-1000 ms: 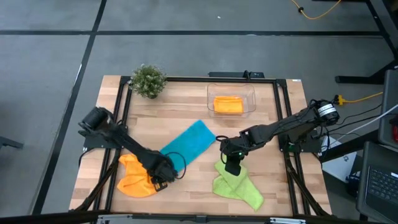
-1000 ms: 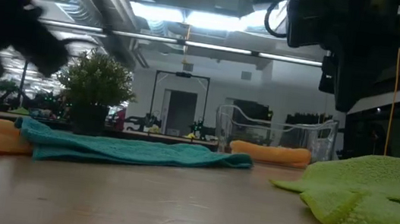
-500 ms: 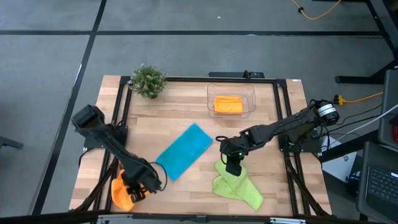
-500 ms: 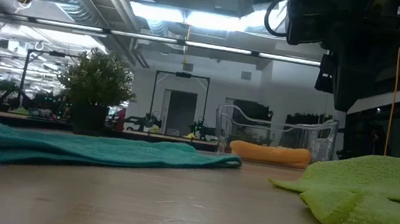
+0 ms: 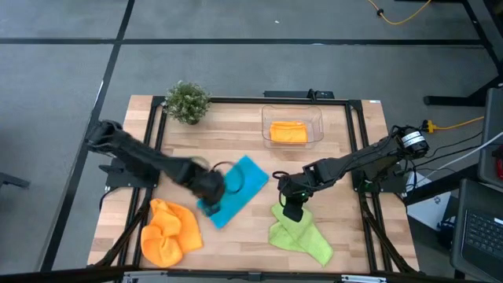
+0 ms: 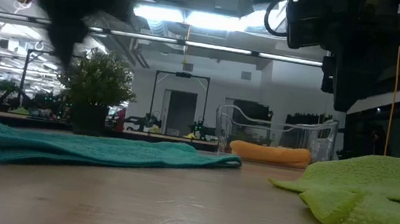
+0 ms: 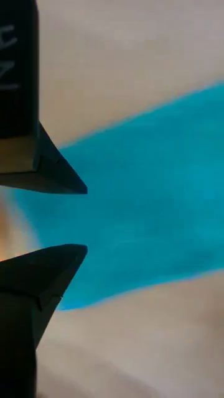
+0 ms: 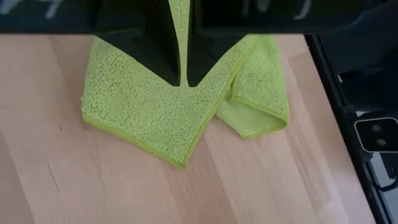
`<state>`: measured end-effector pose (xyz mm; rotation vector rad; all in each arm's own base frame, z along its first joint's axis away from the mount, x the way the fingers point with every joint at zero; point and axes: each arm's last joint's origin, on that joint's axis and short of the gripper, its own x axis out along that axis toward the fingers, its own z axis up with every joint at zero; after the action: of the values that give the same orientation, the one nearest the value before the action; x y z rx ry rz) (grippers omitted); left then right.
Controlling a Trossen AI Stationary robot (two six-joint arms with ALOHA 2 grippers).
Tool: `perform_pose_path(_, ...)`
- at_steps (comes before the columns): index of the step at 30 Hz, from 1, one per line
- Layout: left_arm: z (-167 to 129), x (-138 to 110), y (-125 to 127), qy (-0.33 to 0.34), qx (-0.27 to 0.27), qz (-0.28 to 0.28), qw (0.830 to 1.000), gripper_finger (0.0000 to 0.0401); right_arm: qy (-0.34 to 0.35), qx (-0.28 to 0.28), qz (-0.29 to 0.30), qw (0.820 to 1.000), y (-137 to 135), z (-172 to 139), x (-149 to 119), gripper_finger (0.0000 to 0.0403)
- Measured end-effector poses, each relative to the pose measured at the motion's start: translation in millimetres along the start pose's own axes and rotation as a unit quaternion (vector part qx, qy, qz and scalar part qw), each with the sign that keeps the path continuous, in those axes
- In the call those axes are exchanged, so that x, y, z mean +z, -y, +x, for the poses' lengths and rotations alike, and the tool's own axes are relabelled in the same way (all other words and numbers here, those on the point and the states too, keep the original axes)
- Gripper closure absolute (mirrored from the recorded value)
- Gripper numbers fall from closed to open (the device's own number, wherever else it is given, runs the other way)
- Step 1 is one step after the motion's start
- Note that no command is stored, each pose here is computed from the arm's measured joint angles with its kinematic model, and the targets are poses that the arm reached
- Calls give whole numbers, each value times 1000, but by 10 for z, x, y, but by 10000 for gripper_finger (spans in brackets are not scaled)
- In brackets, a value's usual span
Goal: Fold microfiber towels
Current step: Fold the blue microfiber cloth
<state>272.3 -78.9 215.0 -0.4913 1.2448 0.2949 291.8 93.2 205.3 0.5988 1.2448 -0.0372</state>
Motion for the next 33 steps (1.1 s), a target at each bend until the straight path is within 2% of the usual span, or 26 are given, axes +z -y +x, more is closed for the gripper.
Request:
perform_pose_path(4, 198, 488, -226, 83, -9, -14, 996, 266, 2, 1, 20, 1000, -2, 0, 3, 370)
perform_pose_path(6, 304, 669, -354, 102, -9, -22, 995, 266, 3, 1, 21, 1000, -3, 0, 5, 370)
perform_pose_path(8, 446, 786, -463, 104, -4, -19, 994, 266, 3, 0, 11, 1000, -2, 0, 3, 370)
perform_pose_path(13, 841, 985, -577, 110, -36, -25, 993, 266, 3, -16, -2, 1000, 17, 0, -8, 370)
perform_pose_path(15, 907, 1014, -600, 117, -34, -32, 992, 266, 6, -22, -2, 1000, 22, -1, -8, 370)
perform_pose_path(17, 925, 1005, -652, 113, -6, -47, 992, 266, 7, -22, 6, 1000, 23, -1, -7, 370)
perform_pose_path(21, 861, 956, -899, 90, 107, -73, 988, 266, 8, -21, 37, 999, 20, 0, -5, 370)
perform_pose_path(24, 822, 931, -1125, 50, 161, -95, 981, 266, 9, -20, 48, 999, 19, -1, -5, 370)
perform_pose_path(27, 783, 884, -1294, 8, 193, -123, 973, 266, 9, -20, 50, 998, 19, -1, -4, 370)
perform_pose_path(33, 642, 888, -1482, -8, 218, -151, 964, 266, 9, -21, 36, 999, 20, -1, -4, 370)
